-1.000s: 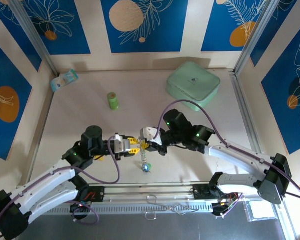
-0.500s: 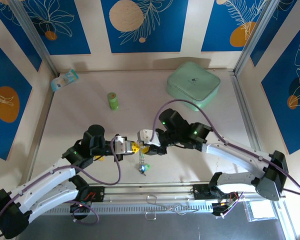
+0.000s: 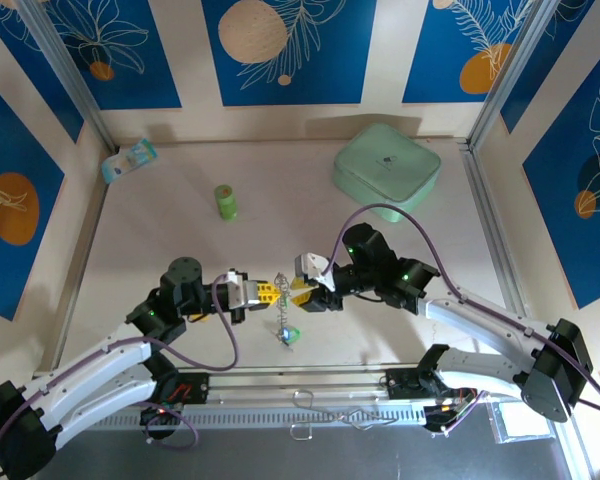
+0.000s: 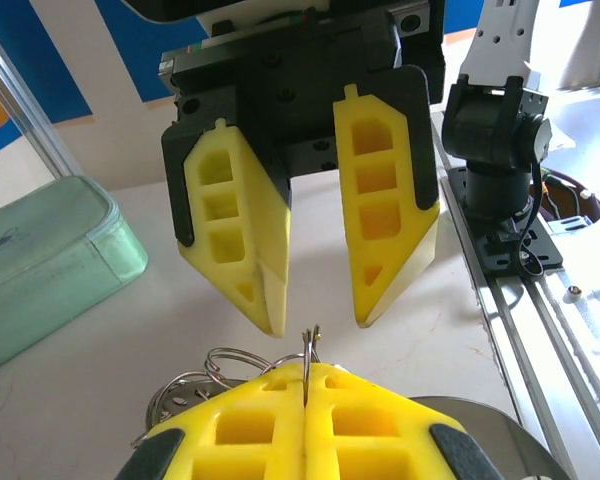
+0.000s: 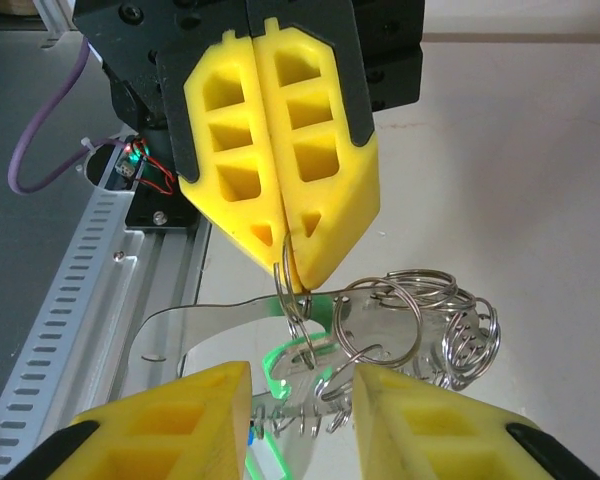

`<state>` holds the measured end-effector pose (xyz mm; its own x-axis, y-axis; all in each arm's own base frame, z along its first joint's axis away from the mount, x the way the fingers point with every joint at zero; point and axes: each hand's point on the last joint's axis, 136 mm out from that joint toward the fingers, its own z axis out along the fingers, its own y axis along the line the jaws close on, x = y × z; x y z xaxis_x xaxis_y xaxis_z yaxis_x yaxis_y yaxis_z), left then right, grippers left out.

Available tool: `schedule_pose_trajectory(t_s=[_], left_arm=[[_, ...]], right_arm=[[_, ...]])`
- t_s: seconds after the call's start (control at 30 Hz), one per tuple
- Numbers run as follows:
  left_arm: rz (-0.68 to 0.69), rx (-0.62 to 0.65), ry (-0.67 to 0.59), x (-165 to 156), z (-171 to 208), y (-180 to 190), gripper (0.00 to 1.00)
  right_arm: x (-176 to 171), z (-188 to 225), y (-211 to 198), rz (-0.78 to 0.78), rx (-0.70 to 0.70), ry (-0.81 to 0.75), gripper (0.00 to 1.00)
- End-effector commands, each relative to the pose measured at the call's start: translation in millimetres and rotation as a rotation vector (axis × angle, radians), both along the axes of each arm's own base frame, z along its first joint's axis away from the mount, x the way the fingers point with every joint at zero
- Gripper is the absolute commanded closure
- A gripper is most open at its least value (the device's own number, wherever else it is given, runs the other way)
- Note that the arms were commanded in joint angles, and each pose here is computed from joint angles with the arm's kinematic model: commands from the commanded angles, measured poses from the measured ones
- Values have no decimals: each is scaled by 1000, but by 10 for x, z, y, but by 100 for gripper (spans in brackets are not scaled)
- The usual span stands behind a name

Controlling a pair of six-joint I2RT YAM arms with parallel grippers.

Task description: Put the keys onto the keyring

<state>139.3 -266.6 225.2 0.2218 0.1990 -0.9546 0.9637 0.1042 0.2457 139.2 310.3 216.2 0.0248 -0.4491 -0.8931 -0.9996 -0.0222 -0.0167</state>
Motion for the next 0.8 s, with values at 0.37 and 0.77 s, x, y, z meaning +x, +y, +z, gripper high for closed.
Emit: schedule_pose_trajectory(t_s=[0.37, 0.77], left_arm=[[-52, -52, -25, -87, 129, -27, 100], [-67, -62, -22, -102, 164, -42, 100]], right_arm=[[-63, 66, 77, 44, 23, 6, 85], [-63, 61, 96, 56, 23, 8, 79]])
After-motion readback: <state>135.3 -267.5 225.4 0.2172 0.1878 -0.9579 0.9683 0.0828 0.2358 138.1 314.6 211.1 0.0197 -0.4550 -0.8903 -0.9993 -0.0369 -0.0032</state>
